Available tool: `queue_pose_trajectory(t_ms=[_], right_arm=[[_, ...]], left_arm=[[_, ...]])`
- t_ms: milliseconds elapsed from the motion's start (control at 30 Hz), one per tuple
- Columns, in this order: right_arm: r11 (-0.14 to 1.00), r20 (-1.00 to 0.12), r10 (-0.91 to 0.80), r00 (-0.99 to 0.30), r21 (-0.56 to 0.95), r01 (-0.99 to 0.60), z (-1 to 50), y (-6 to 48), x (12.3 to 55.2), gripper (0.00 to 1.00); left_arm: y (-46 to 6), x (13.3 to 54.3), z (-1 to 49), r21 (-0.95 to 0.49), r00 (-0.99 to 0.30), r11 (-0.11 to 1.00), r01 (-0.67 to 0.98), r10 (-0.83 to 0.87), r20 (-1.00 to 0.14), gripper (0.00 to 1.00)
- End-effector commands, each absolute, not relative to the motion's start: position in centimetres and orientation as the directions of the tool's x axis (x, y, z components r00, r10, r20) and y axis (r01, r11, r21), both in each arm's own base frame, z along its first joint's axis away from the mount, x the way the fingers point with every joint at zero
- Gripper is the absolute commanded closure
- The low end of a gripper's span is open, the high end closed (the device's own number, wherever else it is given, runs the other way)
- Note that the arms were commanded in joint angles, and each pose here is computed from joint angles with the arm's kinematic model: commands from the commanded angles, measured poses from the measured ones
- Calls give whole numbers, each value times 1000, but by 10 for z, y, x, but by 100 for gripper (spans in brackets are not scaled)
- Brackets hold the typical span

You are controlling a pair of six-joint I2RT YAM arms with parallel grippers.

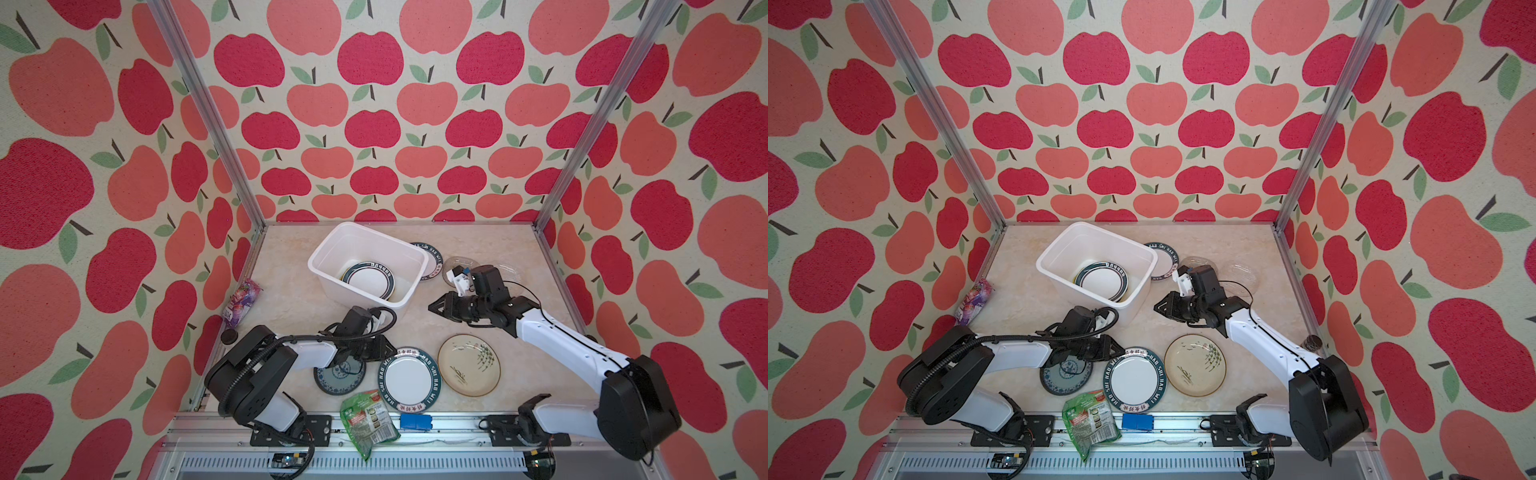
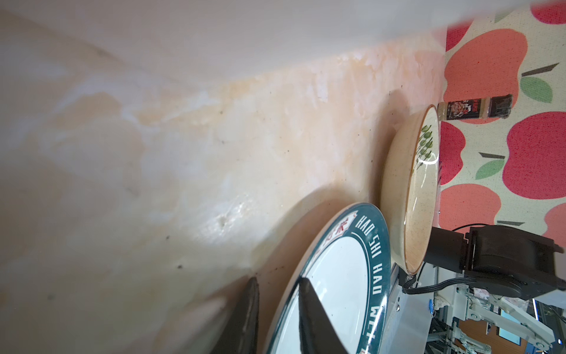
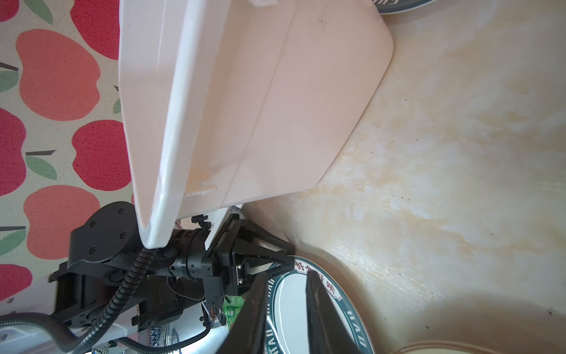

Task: Place the plates into the plastic bin on the countertop
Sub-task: Pick up the plate from the bottom-center of the table.

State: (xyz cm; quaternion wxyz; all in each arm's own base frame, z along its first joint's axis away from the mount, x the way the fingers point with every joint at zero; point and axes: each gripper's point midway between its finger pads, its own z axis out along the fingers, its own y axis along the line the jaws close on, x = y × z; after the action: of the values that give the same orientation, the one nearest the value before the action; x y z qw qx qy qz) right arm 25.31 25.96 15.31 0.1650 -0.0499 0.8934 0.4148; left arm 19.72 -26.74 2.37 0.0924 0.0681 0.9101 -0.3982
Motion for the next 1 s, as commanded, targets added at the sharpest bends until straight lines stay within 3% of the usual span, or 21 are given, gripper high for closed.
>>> queue_pose_trajectory(t_ms=[0,200,333,733,967], right_arm=[[661,-328,52,-943,719,-213,149,255,253,75],[668,-348,60,-935,710,-221,154,252,255,75],[675,-348,65,-935,705,-215,153,250,257,75],[653,-321,38,-946,725,-219,157,251,246,74],[613,-290,16,-957,759,-220,160,250,229,59]], left_arm=[[-246,180,-3,-651,-990,749,124,50,-130,80],[-237,188,2,-629,-988,769,115,21,-154,88],[-231,195,9,-628,-984,771,104,-14,-179,100],[-211,213,45,-690,-942,721,68,-180,-282,100],[-195,221,89,-752,-884,654,81,-301,-358,100]])
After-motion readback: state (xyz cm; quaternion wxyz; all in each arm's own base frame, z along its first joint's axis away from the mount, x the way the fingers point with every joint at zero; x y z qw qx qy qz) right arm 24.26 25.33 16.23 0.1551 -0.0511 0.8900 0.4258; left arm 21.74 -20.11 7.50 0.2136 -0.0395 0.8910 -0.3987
